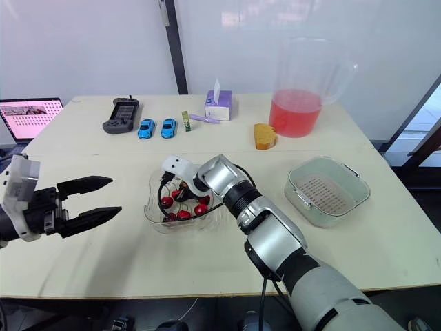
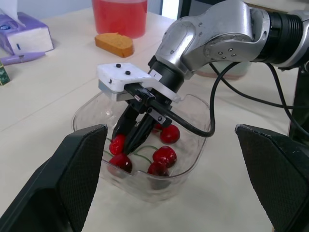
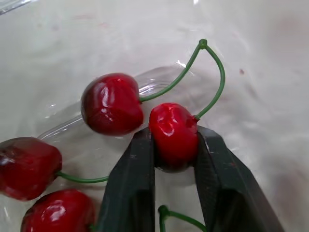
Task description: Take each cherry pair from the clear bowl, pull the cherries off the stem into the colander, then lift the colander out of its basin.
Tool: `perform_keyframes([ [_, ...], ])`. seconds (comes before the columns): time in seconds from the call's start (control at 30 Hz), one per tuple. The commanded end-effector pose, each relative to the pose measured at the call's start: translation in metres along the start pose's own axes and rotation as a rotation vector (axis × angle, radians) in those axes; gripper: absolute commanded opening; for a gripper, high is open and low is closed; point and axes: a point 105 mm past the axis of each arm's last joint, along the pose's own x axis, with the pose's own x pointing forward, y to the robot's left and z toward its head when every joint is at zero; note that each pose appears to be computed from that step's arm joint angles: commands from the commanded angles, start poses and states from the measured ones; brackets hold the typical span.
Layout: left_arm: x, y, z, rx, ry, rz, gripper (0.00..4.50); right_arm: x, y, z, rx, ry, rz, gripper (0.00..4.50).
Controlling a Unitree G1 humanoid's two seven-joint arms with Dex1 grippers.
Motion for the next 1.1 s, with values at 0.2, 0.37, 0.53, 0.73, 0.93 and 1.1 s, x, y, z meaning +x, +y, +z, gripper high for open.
perform_keyframes([
  [0.2,0.002,0.0,0.009,0.006,-0.06,-0.007,4.5,-0.041,-0.01,0.052,0.002,-0.122,0.002,0.57],
  [0.37,0.002,0.007,0.019,-0.049,-0.156,0.007,4.5,-0.065,-0.002,0.061,-0.003,-0.155,0.047,0.57],
  [0.53,0.002,0.016,0.027,-0.102,-0.23,0.019,4.5,-0.086,0.009,0.052,0.003,-0.165,0.071,0.57],
  [0.73,0.011,0.021,0.028,-0.144,-0.243,0.008,4.5,-0.119,0.004,0.047,-0.049,-0.254,0.004,0.57],
  [0.93,0.036,0.025,0.032,-0.19,-0.285,-0.029,4.5,-0.162,0.03,0.047,-0.239,-0.44,0.033,0.57],
  [1.1,0.055,0.028,0.042,-0.237,-0.368,-0.054,4.5,-0.175,0.05,0.055,-0.265,-0.559,0.087,0.57],
])
